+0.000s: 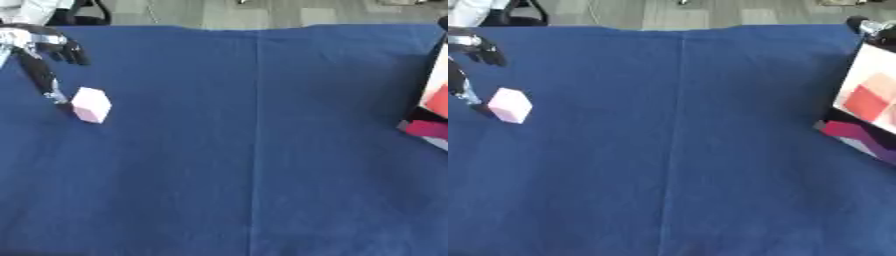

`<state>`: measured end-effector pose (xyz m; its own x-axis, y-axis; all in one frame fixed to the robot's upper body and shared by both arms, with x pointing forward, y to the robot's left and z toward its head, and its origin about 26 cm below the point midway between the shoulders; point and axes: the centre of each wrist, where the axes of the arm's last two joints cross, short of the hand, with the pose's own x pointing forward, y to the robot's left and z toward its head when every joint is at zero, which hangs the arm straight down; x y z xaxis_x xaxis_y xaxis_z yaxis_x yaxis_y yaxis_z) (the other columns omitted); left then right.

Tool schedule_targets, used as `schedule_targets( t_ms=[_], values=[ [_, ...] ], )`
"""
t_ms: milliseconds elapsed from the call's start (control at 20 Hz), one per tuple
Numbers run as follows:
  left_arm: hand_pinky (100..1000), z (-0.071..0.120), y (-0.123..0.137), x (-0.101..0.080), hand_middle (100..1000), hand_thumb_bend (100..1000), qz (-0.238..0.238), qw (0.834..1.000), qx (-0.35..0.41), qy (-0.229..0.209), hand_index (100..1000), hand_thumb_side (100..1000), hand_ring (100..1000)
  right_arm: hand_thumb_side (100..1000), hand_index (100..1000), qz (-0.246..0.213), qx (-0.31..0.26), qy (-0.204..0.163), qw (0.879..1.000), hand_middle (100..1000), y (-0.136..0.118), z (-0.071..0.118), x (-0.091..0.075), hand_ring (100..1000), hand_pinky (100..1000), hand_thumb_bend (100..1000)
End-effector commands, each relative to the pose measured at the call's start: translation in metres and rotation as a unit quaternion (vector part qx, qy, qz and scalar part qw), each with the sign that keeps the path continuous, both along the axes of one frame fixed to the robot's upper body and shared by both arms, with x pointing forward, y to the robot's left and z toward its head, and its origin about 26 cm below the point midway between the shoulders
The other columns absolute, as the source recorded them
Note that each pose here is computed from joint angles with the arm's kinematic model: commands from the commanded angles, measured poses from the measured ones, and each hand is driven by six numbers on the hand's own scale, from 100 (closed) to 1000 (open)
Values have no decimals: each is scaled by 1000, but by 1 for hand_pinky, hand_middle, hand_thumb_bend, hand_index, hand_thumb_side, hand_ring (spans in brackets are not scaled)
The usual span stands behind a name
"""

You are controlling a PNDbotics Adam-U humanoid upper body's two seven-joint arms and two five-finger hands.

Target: Pick up the objects with one hand, pass them to the other hand, and then place them into the box on the other side of the table.

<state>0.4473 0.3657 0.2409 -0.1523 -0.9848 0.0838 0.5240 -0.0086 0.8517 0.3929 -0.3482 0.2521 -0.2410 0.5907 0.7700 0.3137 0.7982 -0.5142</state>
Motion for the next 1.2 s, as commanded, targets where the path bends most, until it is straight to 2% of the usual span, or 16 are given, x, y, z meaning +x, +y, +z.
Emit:
schedule_targets(
  t_ms=[50,550,750,900,1050,1200],
  values=[
    [889,10,3,0,765,810,-5,1000,19,-19,792,100,856,119,858,-7,-8,-13,1000,783,-5,10,-3,821,910,582],
    [883,-5,-2,5,769,762,-19,996,58,-66,805,100,855,120,863,-11,-5,-7,1000,780,-7,5,-3,819,911,587],
    [882,-15,1,9,766,749,-9,996,60,-69,801,100,853,121,863,-12,-4,-6,1000,779,-8,4,-3,818,912,587],
    [881,-22,3,11,760,742,-5,996,52,-65,791,100,851,139,864,-15,-3,-6,1000,779,-9,3,-3,818,913,530],
    [880,-25,3,12,748,733,-7,997,49,-54,760,100,846,139,864,-18,-1,-6,1000,779,-10,2,-3,818,914,528],
    [881,-25,4,12,755,726,-8,998,49,-39,770,100,847,145,865,-19,-1,-4,1000,779,-10,0,-4,819,915,513]
  ],
)
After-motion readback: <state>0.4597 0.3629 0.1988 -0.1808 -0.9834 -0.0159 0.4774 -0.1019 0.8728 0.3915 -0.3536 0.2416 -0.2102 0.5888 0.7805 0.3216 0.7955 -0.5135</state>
